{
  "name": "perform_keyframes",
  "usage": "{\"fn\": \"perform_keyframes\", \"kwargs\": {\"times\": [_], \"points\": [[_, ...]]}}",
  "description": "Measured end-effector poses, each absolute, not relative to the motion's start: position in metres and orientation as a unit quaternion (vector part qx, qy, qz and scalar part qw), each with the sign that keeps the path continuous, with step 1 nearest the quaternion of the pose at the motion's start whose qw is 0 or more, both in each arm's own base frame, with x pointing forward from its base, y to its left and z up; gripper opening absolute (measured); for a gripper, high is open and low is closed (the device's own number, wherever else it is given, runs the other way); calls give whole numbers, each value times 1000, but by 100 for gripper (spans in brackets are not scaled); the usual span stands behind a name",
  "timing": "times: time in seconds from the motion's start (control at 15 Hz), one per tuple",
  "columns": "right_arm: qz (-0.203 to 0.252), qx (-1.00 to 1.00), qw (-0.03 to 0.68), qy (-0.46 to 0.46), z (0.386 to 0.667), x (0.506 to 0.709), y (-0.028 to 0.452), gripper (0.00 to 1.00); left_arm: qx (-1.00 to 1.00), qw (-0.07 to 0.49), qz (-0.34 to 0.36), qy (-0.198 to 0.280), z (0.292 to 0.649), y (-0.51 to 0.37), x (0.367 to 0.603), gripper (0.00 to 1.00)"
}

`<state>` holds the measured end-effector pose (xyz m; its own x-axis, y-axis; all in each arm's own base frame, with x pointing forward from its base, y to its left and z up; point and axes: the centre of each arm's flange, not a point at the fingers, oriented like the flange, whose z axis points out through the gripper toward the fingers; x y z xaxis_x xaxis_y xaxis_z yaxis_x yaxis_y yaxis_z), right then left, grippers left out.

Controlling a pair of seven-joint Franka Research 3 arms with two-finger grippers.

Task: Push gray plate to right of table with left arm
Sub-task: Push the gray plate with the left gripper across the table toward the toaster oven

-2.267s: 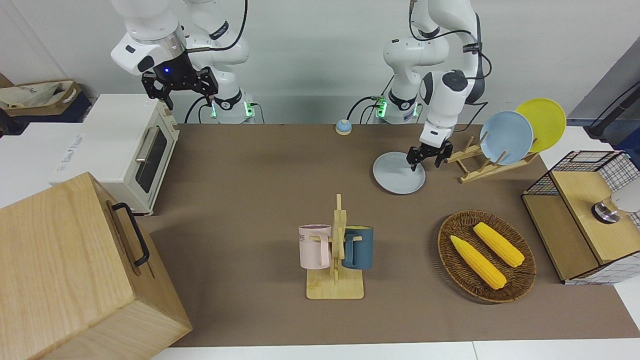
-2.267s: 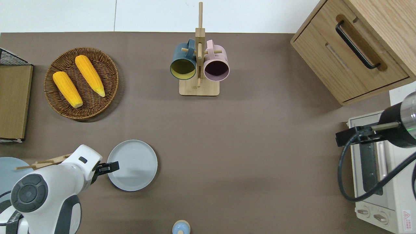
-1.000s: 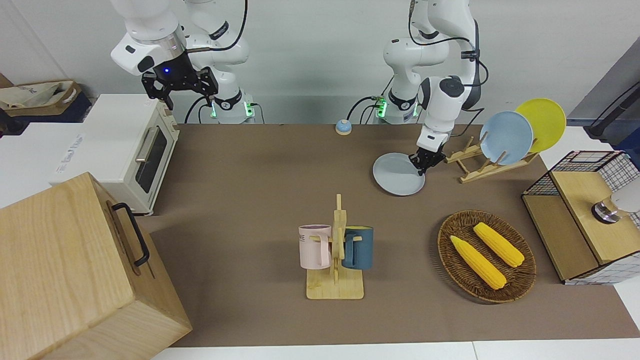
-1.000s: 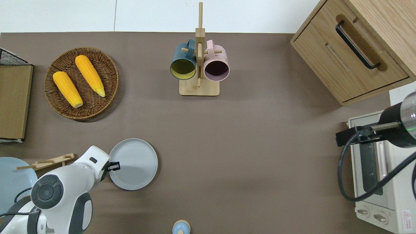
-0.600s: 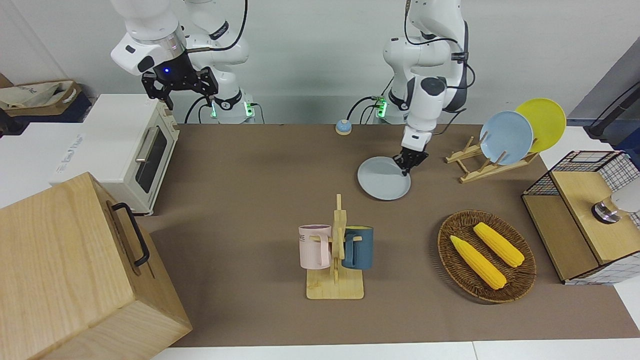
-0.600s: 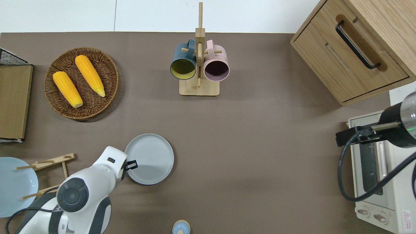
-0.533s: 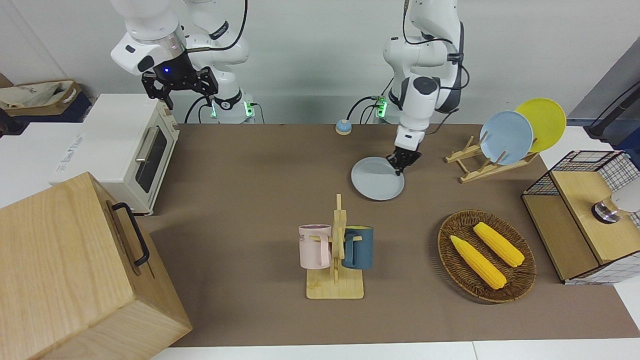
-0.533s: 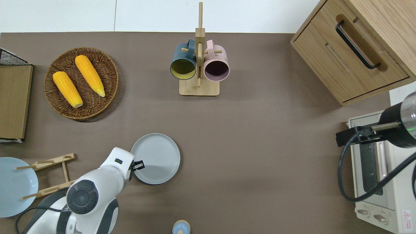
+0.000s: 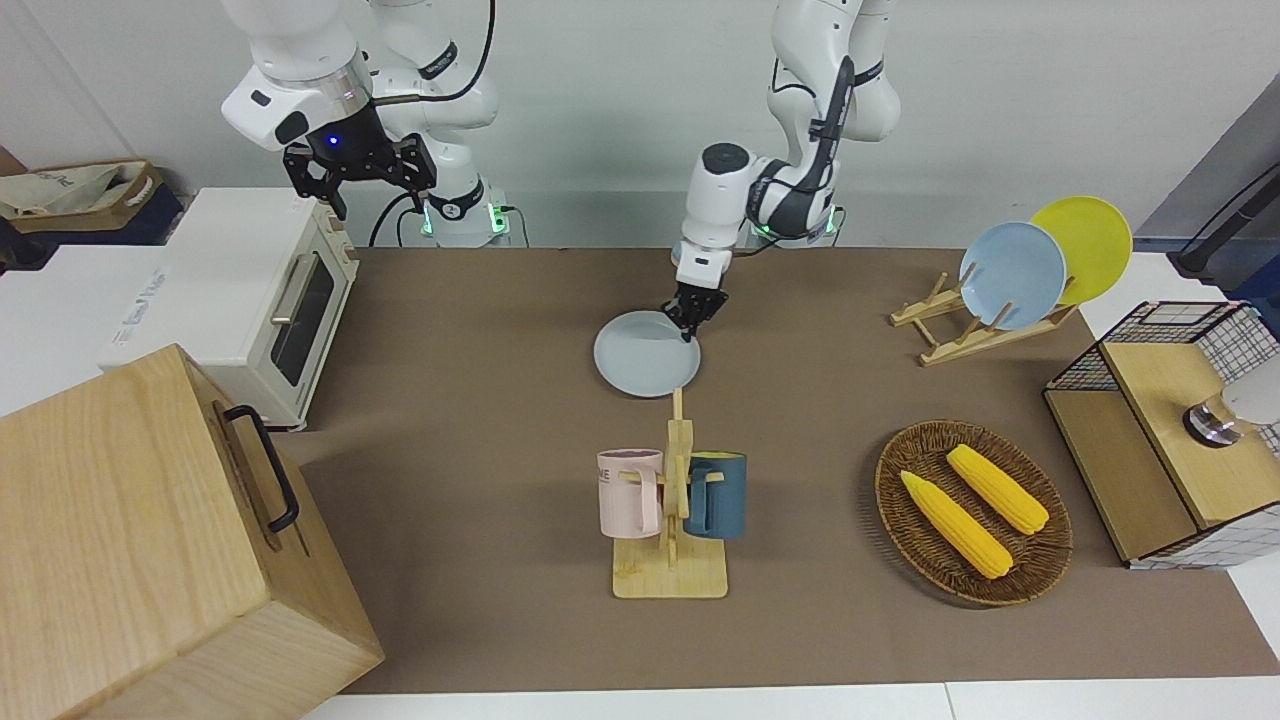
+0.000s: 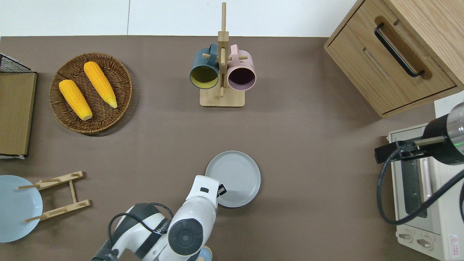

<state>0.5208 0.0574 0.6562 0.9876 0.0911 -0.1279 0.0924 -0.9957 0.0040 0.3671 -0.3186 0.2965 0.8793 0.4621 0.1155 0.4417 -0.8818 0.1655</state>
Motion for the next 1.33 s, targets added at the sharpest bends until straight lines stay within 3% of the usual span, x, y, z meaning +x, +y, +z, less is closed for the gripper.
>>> {"fn": "perform_keyframes", "kwargs": {"times": [0.33, 0.6, 0.87, 1.2, 1.27, 1.33], "points": [[-64, 997, 5, 46, 656, 521, 57, 99, 956, 64, 99, 269, 296, -422, 348, 2], [-64, 997, 5, 46, 656, 521, 57, 99, 956, 55, 94, 273, 296, -455, 353, 3], [-64, 997, 5, 46, 656, 521, 57, 99, 956, 52, 92, 273, 291, -460, 357, 38], [-64, 997, 5, 46, 656, 521, 57, 99, 960, 37, 92, 261, 290, -459, 362, 92], [-64, 997, 5, 46, 656, 521, 57, 99, 964, 31, 93, 249, 292, -457, 365, 100], [-64, 997, 5, 46, 656, 521, 57, 99, 967, 26, 95, 236, 294, -455, 369, 100]]}}
